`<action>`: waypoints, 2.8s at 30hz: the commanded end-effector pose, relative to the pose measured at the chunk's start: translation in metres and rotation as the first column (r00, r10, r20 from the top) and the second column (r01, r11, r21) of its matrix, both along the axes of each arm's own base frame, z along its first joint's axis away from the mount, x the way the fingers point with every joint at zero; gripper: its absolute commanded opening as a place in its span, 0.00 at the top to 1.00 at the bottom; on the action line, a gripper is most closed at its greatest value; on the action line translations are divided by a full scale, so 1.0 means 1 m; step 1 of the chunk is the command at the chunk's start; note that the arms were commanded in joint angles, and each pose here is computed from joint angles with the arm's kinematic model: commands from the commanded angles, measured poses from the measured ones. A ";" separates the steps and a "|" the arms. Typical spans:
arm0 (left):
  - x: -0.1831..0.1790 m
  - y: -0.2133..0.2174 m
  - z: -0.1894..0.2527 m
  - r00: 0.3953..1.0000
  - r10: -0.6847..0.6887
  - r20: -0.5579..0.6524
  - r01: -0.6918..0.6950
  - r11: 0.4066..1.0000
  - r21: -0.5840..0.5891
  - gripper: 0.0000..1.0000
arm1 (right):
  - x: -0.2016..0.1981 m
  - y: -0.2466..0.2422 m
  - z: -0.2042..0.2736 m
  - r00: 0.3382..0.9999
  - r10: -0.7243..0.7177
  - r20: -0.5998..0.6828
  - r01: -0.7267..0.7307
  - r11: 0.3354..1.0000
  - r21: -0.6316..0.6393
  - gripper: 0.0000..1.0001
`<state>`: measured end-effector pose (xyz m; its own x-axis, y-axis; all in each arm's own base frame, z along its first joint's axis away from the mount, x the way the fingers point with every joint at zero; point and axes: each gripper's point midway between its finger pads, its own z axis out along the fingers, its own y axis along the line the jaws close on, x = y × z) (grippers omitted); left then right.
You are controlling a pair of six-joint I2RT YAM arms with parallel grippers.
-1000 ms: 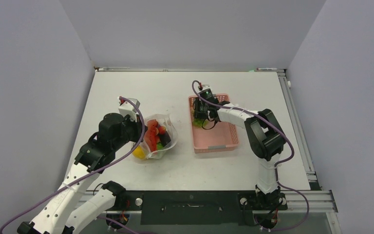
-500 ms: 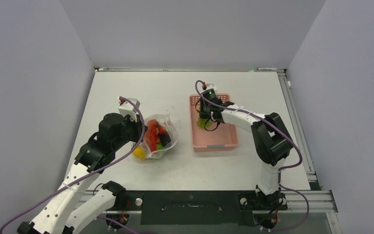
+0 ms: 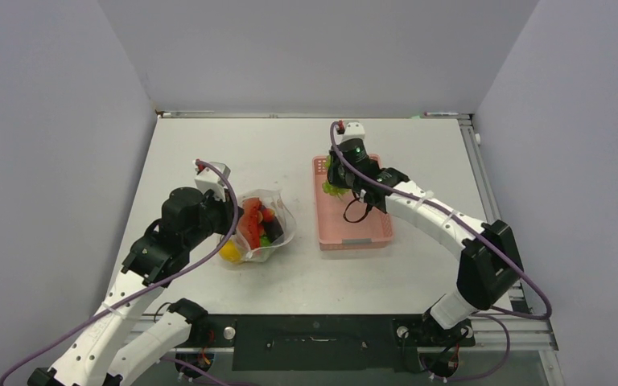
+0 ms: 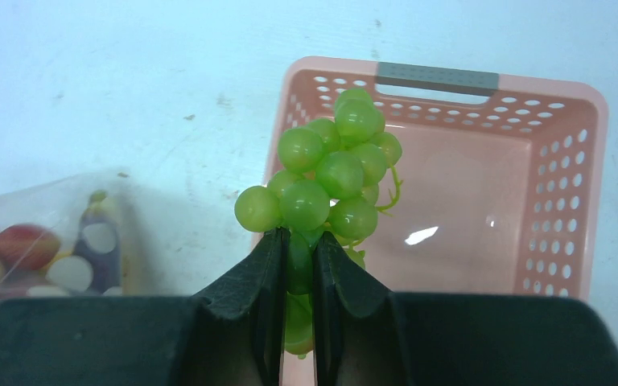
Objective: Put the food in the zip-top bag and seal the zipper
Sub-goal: Pick up the fake fruit from the bin, then place the fake fruit in the zipper food storage bag.
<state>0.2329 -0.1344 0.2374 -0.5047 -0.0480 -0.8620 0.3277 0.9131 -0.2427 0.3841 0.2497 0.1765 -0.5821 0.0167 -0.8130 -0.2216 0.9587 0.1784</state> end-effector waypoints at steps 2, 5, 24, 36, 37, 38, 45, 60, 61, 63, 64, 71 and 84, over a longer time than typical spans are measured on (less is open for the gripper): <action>0.005 -0.001 0.016 0.998 0.010 0.056 -0.008 0.999 -0.037 1.00 | -0.024 0.016 0.061 0.990 0.069 0.126 -0.072 0.997 0.015 0.95; 0.005 -0.001 0.015 0.998 0.011 0.054 -0.009 0.999 -0.036 1.00 | -0.039 0.026 0.079 0.977 0.147 0.156 -0.155 0.987 0.040 0.95; 0.005 0.000 0.017 0.998 0.012 0.060 -0.010 0.999 -0.038 1.00 | -0.144 0.069 0.142 0.725 0.640 0.255 -0.682 0.717 0.142 0.95; 0.005 0.000 0.018 0.998 0.011 0.062 -0.008 0.999 -0.040 1.00 | -0.190 0.096 0.125 0.588 0.790 0.174 -0.809 0.571 0.141 0.95; 0.005 0.000 0.018 0.998 0.010 0.063 -0.008 0.999 -0.039 1.00 | -0.192 0.098 0.122 0.581 0.797 0.166 -0.814 0.564 0.139 0.95; 0.005 -0.001 0.018 0.998 0.011 0.063 -0.009 0.999 -0.042 1.00 | -0.194 0.101 0.120 0.575 0.802 0.159 -0.818 0.559 0.140 0.95; 0.005 -0.001 0.017 0.998 0.010 0.060 -0.008 0.999 -0.041 1.00 | -0.196 0.121 0.105 0.580 0.808 0.103 -0.812 0.563 0.154 0.95; 0.005 -0.002 0.017 0.998 0.005 0.058 -0.003 0.999 -0.040 1.00 | -0.164 0.155 0.081 0.744 0.668 0.008 -0.653 0.724 0.224 0.95; 0.005 -0.002 0.017 0.998 0.005 0.060 -0.003 0.999 -0.041 1.00 | -0.161 0.157 0.079 0.755 0.656 0.005 -0.640 0.735 0.224 0.95; 0.005 -0.002 0.017 0.998 0.005 0.059 -0.003 0.999 -0.041 1.00 | -0.155 0.160 0.075 0.778 0.628 -0.001 -0.612 0.759 0.221 0.95; 0.005 -0.002 0.017 0.998 0.006 0.058 -0.004 0.999 -0.040 1.00 | -0.151 0.162 0.073 0.793 0.610 -0.004 -0.595 0.774 0.217 0.95; 0.004 -0.002 0.017 0.998 0.002 0.057 0.000 0.999 -0.041 1.00 | -0.129 0.167 0.072 0.867 0.498 0.014 -0.487 0.840 0.240 0.95; 0.004 -0.004 0.016 0.998 -0.010 0.054 0.012 0.999 -0.042 1.00 | -0.110 0.180 0.058 0.937 0.347 0.044 -0.343 0.889 0.303 0.95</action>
